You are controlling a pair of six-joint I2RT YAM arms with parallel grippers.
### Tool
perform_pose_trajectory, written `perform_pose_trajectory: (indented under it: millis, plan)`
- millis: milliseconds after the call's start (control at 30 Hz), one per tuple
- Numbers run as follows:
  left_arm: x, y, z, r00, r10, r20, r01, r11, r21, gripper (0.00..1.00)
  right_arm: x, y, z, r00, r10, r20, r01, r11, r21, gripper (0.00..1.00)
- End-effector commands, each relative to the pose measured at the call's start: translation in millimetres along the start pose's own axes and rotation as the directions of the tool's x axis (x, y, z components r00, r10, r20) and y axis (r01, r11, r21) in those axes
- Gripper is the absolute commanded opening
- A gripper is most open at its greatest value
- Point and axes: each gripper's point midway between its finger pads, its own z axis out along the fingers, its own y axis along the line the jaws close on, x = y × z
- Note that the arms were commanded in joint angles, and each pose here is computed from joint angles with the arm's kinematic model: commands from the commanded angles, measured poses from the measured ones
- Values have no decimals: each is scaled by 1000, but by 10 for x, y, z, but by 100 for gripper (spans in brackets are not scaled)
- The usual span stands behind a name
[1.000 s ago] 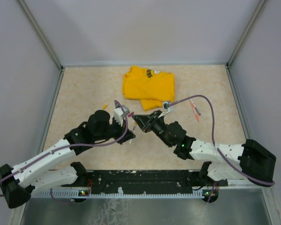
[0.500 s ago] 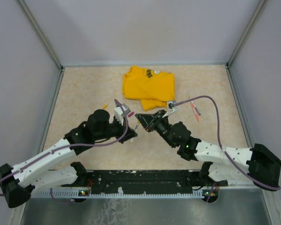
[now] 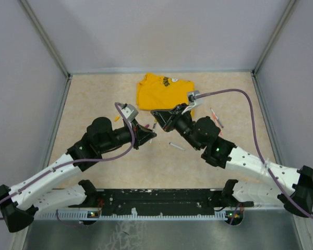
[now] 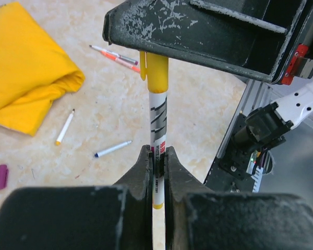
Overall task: Insert the pens into the pen caps
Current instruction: Press the pen cap onto the pen.
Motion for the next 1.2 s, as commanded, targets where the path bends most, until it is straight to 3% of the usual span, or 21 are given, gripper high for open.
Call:
perform_pose_trajectory:
  millis: [0,600,867,1167]
  plan:
    - [-1372,-202,-245,890,95,447,-102,995,-8,0,580,-30,-196,954,-103,-280,95,995,-42,1]
    - [-1185,-277,-130,925,51,376,-81,995,65,0,71,274,-350,990,-68,-121,50,988,-149,14]
    - [-972,-427,6,960,50,275,-101,979,174,0,-123,353,-413,997,-42,-70,30,986,-164,21]
    - [-859,-503,14,968,50,245,-108,967,230,0,-257,372,-488,1000,-5,-17,2,985,-173,29]
